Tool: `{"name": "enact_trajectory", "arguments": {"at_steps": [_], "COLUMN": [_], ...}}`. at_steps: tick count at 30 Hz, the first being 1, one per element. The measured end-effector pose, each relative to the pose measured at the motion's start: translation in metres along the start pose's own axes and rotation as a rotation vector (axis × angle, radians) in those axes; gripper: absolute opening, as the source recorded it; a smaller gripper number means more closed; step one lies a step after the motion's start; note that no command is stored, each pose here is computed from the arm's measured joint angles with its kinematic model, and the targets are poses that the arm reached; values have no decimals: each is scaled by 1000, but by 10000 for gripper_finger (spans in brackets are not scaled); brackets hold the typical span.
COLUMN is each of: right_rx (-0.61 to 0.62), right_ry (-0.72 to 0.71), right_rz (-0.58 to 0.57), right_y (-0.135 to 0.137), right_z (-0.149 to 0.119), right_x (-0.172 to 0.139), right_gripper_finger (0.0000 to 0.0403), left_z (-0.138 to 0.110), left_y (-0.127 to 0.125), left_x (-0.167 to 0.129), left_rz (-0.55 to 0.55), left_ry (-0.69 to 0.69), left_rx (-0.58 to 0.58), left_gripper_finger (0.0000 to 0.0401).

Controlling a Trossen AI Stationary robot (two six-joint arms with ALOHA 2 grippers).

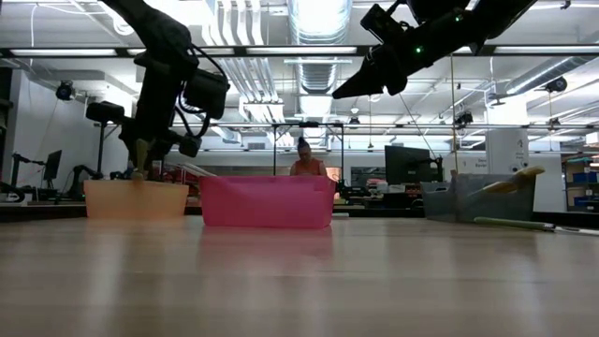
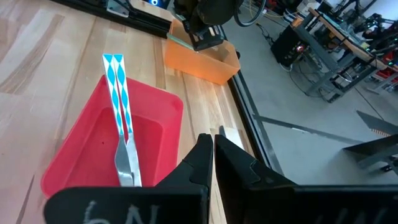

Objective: Sort silverware by color (type)
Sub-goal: Put the bottom green table knife into the orange bin, then put the white patterned table knife into the red bin

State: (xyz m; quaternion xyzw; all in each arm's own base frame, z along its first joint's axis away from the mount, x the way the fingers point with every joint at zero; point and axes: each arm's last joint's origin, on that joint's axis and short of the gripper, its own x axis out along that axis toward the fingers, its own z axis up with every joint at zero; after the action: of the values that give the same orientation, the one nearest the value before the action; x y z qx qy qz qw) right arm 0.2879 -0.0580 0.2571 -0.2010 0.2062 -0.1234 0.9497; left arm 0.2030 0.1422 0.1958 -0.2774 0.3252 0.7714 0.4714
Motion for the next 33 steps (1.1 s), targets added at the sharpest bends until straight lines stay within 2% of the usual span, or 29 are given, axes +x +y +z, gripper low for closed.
{"name": "enact_trajectory", "arguments": {"at_steps": [12, 20, 27, 33], "right_rx": [-4, -2, 5, 45], "right_ry": [1, 0, -6, -5], "right_rz": [1, 0, -3, -10], "right_y": [0, 0, 0, -2], "right_z": [0, 0, 1, 3], "right_x": [0, 0, 0, 0], "right_gripper_finger": [9, 9, 9, 9], "left_z": [0, -4, -19, -43], "left_y": [0, -1, 0, 16], "left_x": [0, -10, -46, -92], "left_rz": [0, -23, -139, -330], "left_ry": [0, -14, -97, -191], "left_rx": [3, 133, 282, 422], "left_gripper_finger": [100, 105, 105, 105]}}
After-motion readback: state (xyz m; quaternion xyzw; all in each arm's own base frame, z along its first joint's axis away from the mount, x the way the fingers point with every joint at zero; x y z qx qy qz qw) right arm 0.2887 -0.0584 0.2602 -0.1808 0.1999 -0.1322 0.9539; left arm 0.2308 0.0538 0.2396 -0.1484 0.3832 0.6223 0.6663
